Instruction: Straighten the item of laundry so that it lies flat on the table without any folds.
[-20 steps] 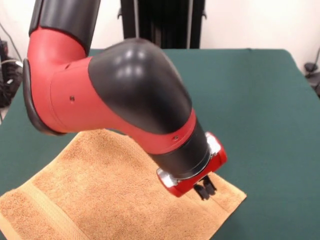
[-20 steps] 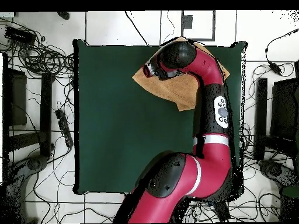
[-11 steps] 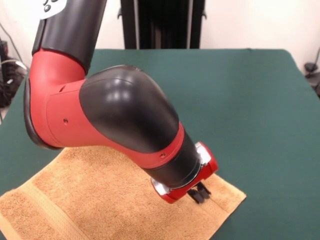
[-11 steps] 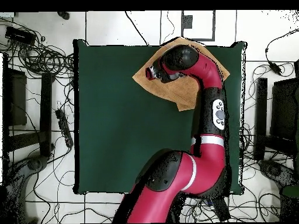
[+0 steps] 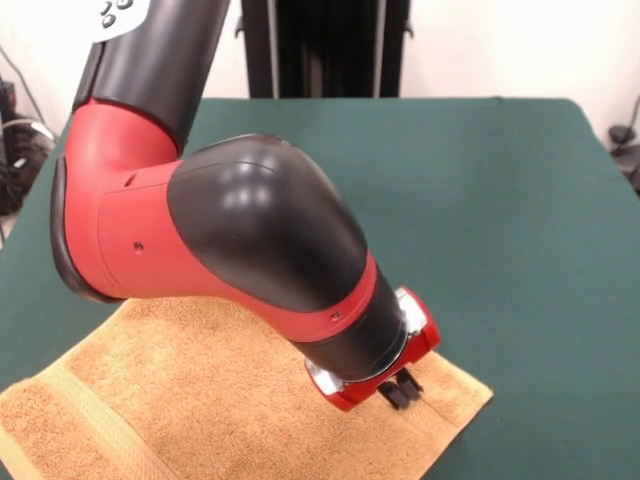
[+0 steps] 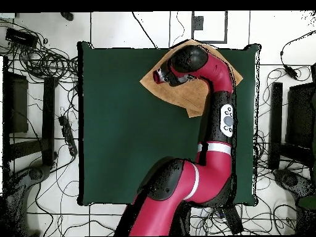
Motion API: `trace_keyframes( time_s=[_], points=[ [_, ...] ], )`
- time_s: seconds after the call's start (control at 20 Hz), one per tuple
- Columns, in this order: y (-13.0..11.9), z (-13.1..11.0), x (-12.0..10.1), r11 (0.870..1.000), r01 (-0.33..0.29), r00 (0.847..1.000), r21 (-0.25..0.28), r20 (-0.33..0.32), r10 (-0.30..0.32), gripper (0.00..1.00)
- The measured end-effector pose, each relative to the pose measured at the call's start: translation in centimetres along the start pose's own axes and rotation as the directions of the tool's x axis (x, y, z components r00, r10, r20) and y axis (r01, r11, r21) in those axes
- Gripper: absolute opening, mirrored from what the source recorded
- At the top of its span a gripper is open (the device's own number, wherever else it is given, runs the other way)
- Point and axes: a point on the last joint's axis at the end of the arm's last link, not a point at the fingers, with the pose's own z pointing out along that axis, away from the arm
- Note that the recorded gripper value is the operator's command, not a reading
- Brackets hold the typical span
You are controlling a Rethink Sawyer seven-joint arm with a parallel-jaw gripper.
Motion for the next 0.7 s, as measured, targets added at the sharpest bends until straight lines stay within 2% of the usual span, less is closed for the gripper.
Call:
trace_keyframes(
  time_s=[0.35, 0.7],
  points=[
    [0.9, 0.2, -1.1, 0.996, 0.032, 0.999, 0.080, -0.029, -0.030, 0.00],
    [1.3, 0.3, -1.4, 0.993, 0.043, 0.998, 0.113, -0.048, -0.038, 0.00]
  ],
)
